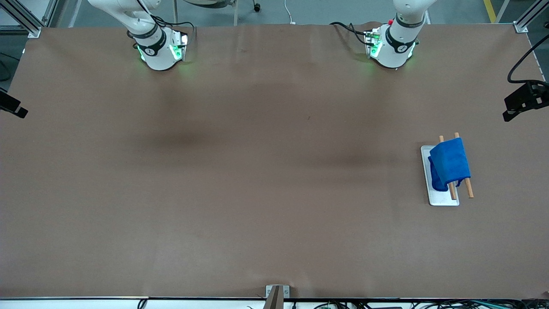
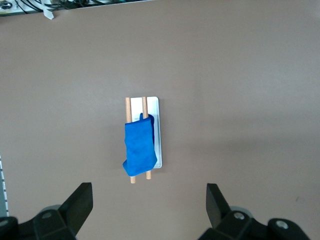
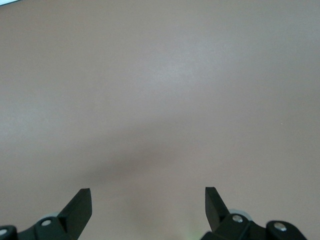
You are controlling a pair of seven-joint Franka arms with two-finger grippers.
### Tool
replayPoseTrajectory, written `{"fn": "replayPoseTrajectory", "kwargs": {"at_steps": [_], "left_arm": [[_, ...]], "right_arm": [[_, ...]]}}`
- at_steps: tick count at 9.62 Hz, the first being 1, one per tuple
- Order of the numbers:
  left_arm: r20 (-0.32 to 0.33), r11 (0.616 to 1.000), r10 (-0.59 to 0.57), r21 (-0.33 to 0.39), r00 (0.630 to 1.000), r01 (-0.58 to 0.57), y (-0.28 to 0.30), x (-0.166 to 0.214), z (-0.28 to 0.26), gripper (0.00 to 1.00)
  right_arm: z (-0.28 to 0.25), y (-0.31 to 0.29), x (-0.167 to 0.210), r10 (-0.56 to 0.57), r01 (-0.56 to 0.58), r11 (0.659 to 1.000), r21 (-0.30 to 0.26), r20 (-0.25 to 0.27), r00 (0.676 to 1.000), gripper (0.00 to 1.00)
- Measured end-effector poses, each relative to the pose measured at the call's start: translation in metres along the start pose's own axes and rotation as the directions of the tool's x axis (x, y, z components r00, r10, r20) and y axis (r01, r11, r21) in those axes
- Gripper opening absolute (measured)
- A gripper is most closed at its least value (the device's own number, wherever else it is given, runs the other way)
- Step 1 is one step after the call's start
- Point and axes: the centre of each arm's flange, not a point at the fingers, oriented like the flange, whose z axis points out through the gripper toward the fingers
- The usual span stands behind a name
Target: Right arm passes towel to left arm to hang
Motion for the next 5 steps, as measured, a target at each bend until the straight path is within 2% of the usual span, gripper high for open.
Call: {"fn": "replayPoseTrajectory", "kwargs": {"at_steps": [2, 5], "left_arm": [[0.053, 1.0, 0.018, -0.011, 0.998, -0.017, 0.01, -0.006, 0.004, 1.0], [0.063, 0.998, 0.063, 0.003, 0.996, -0.063, 0.042, -0.014, -0.004, 1.0]], "right_arm": [[0.0, 0.002, 0.0, 0.004, -0.004, 1.0, 0.0, 0.0, 1.0, 1.0], [0.0, 0.005, 0.001, 0.009, -0.009, 1.0, 0.0, 0.001, 1.0, 1.0]]}}
